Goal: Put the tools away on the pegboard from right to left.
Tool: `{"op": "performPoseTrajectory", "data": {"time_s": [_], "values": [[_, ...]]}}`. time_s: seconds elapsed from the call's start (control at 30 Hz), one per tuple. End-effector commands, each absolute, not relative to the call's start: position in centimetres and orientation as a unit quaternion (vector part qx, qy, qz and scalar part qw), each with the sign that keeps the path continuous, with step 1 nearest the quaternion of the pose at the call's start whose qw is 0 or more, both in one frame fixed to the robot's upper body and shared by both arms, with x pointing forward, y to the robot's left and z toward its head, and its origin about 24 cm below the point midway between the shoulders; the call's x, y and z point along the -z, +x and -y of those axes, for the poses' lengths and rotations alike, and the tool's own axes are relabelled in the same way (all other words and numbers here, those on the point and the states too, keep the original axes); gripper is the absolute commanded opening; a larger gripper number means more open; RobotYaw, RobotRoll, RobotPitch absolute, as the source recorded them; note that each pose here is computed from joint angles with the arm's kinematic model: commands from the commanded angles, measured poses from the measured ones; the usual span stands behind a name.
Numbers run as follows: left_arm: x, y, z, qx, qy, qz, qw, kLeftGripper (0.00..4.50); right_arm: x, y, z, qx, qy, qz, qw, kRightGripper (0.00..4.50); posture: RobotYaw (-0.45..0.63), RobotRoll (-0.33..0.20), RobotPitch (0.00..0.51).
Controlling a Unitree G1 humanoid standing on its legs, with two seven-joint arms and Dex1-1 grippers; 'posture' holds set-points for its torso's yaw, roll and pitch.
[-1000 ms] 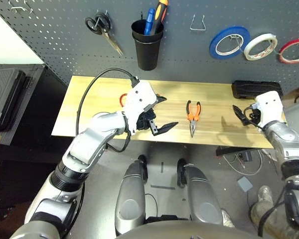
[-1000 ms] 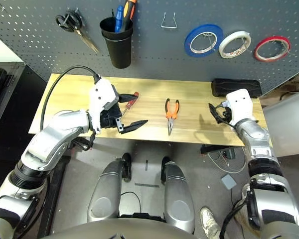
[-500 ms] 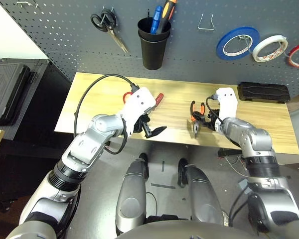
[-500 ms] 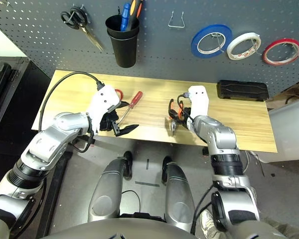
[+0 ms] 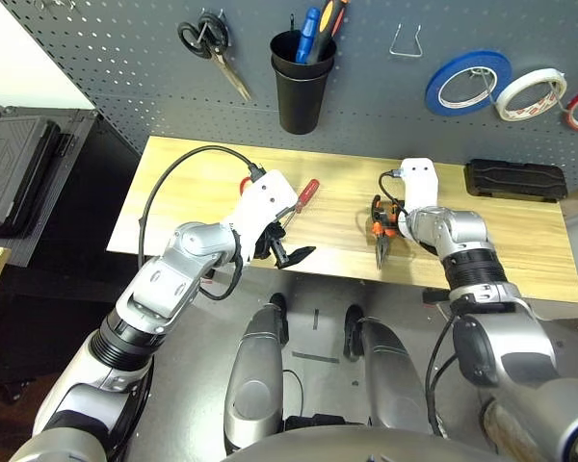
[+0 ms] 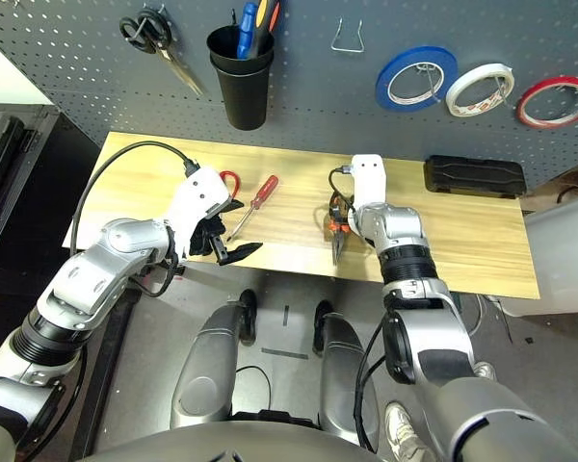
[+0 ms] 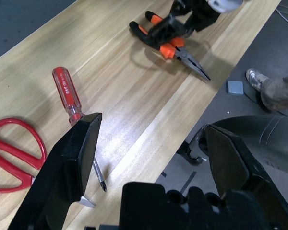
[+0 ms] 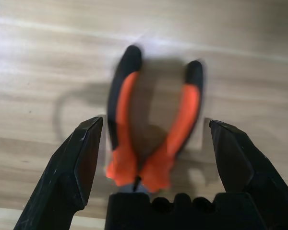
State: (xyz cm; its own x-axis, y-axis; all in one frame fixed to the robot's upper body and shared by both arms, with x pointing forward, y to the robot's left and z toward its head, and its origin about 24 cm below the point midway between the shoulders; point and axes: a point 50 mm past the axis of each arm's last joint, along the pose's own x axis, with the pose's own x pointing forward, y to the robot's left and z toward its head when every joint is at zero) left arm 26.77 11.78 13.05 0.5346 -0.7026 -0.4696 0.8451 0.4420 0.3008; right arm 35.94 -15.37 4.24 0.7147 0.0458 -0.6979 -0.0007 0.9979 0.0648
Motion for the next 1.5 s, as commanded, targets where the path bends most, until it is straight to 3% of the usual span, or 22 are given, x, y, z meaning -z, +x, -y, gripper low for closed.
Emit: {"op": "performPoseTrajectory", "data": {"time_s": [0.03,0.17,0.27,0.37,0.6,0.87,1.17,1.5], "values": [[-12.8,26.4,-11.8,0.461,0.257,-0.146,0.836,4.50,-2.3,35.3,15.2,-0.002,0.025,-0.418,0.908,4.45,0.23,0.000,0.334],[-12.8,26.4,-11.8,0.459,0.258,-0.148,0.837,4.50,-1.7,35.2,15.0,0.013,0.033,-0.440,0.897,4.45,0.23,0.000,0.334],[-12.8,26.4,-11.8,0.458,0.258,-0.148,0.838,4.50,-1.6,35.2,15.0,0.029,0.032,-0.443,0.895,3.89,0.24,0.000,0.332],[-12.9,26.5,-11.7,0.458,0.257,-0.145,0.839,4.50,-1.9,35.3,15.3,0.035,0.031,-0.440,0.897,3.01,0.23,0.000,0.329],[-13.4,26.7,-11.6,0.465,0.253,-0.120,0.840,4.50,-3.5,36.2,16.7,0.036,0.025,-0.396,0.917,3.01,0.22,0.000,0.324],[-15.7,26.4,-11.2,0.483,0.198,-0.030,0.853,4.50,-6.9,36.7,18.9,-0.010,-0.011,-0.282,0.959,3.01,0.22,0.000,0.313],[-19.0,25.8,-11.2,0.486,0.151,0.049,0.859,4.50,-10.4,35.1,20.5,-0.105,-0.132,-0.104,0.980,3.01,0.22,0.000,0.297],[-22.9,25.9,-11.8,0.461,0.104,0.138,0.871,4.50,-13.7,32.6,20.4,-0.184,-0.131,0.024,0.974,3.01,0.21,0.000,0.280]]}}
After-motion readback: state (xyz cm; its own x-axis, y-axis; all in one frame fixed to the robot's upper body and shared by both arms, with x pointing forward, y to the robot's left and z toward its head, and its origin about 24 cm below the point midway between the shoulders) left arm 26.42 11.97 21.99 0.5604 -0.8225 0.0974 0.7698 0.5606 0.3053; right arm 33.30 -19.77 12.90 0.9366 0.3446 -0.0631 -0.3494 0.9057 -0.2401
